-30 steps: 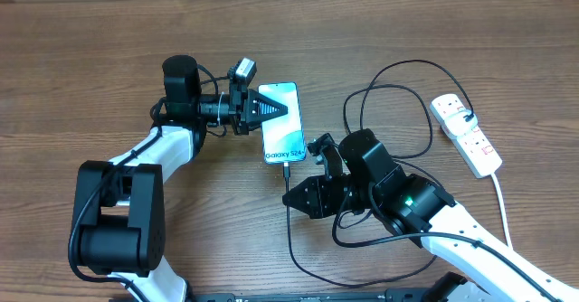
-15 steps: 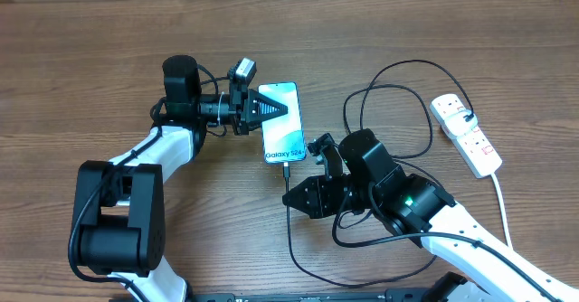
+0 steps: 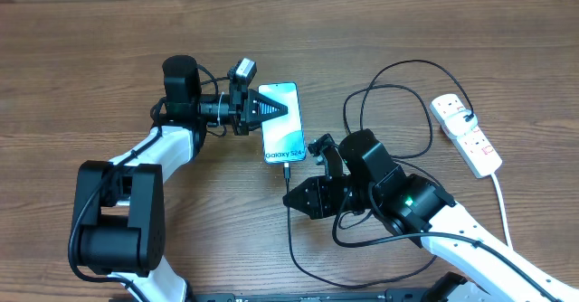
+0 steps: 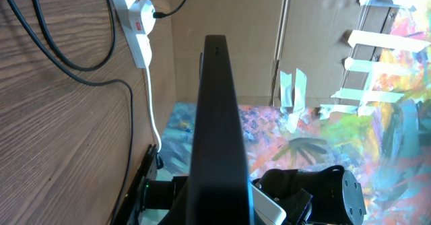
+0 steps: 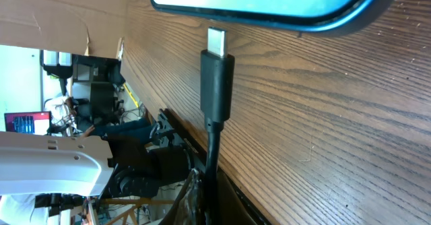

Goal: Plug charger to phone and switch on socket

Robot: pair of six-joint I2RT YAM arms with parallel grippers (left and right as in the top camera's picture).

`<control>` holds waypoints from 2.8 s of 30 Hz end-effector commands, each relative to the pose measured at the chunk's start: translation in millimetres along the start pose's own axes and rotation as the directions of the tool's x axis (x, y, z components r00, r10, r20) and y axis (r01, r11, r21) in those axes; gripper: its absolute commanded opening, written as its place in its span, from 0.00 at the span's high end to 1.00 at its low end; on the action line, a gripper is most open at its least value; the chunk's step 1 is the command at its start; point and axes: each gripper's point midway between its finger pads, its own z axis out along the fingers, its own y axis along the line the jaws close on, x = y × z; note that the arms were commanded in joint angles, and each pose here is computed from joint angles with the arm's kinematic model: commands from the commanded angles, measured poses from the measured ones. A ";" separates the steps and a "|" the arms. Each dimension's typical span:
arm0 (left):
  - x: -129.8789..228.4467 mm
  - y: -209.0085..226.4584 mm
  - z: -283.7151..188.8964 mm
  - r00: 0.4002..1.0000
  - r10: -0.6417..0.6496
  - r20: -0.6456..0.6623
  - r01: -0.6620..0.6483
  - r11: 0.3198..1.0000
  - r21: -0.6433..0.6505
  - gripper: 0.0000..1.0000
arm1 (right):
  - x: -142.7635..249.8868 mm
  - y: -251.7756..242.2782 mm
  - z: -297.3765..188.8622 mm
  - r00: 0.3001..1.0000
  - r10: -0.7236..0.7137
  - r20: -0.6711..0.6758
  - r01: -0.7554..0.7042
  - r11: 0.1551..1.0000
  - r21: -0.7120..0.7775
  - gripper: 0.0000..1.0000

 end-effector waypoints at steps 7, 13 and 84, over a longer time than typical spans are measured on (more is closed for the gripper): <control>4.5 -10.5 2.2 0.998 0.019 -0.054 -0.017 1.000 0.020 0.96 | -8.5 10.5 -4.7 0.999 -0.027 0.027 0.027 0.999 -0.025 0.96; 6.6 -11.3 2.0 0.998 0.019 -0.066 -0.018 1.000 0.025 0.96 | -8.8 9.5 -4.2 0.999 -0.025 0.028 0.026 0.999 -0.020 0.96; -2.9 -12.2 -16.8 0.981 0.195 -0.012 -0.195 0.980 0.029 0.96 | -23.4 8.8 19.2 0.992 -0.122 0.029 0.124 0.990 -0.072 0.96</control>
